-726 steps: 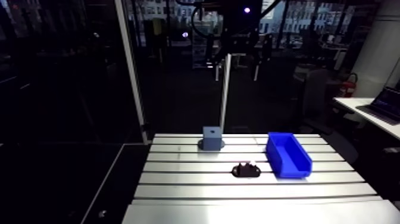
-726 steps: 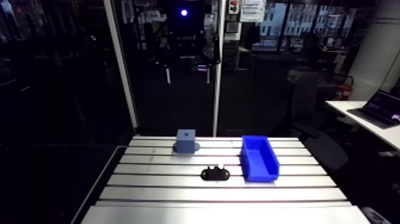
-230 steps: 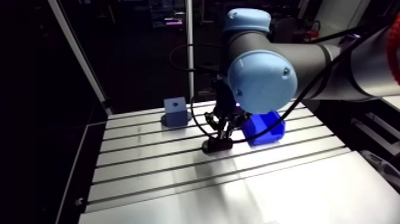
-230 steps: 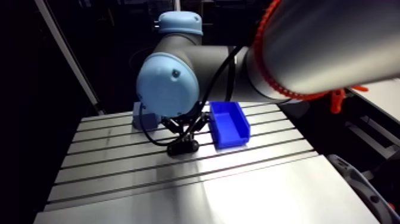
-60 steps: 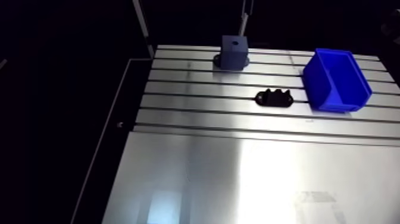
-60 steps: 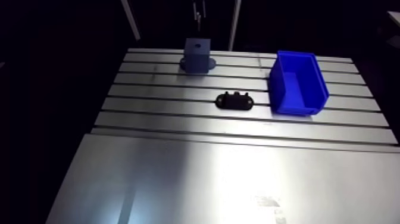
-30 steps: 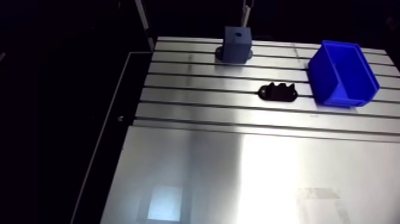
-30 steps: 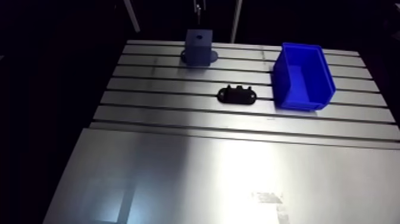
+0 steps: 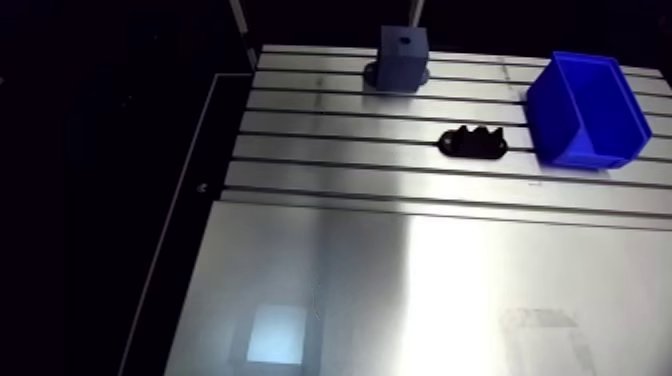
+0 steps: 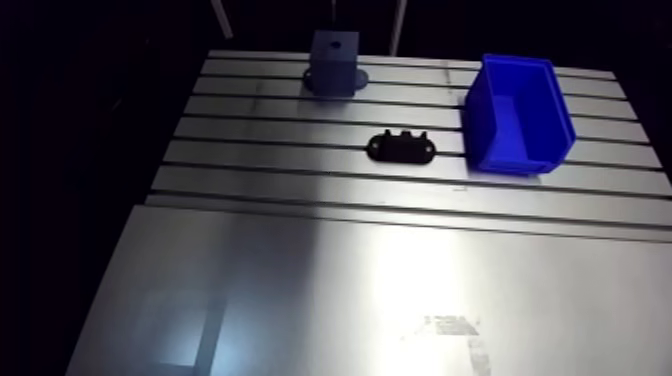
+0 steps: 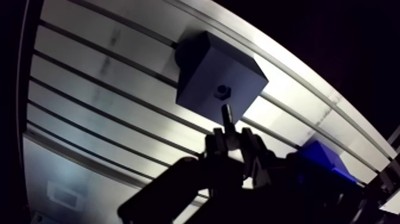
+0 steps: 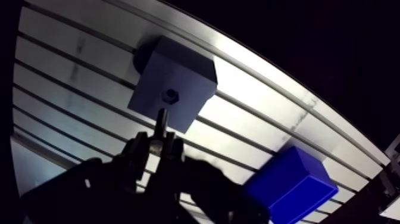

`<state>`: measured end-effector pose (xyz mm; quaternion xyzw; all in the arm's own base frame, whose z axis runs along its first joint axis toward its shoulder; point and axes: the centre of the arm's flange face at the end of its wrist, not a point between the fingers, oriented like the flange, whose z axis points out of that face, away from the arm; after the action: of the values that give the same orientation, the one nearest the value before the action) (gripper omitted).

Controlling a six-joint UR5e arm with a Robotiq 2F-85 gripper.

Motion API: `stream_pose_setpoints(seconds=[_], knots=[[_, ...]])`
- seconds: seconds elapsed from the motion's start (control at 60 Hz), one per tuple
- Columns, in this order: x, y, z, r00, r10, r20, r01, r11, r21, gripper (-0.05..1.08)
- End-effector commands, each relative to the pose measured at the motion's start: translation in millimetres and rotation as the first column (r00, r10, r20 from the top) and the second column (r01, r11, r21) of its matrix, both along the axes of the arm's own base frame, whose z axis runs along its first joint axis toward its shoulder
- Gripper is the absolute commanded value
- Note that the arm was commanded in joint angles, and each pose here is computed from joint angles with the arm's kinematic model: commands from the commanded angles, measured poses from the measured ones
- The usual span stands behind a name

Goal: Pick up the M10 bolt and insert it into the hex recess until seated.

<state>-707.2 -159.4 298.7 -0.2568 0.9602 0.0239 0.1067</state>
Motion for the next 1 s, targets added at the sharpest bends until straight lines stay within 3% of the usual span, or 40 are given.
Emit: stream_pose_setpoints(seconds=[0.017,1.0], knots=[[-3.6,-3,-5,1.0,0.004,0.012,-0.004,1.0,0.001,0.81],[-5.8,-3,-24,1.0,0.002,0.031,-0.002,1.0,0.005,0.81]])
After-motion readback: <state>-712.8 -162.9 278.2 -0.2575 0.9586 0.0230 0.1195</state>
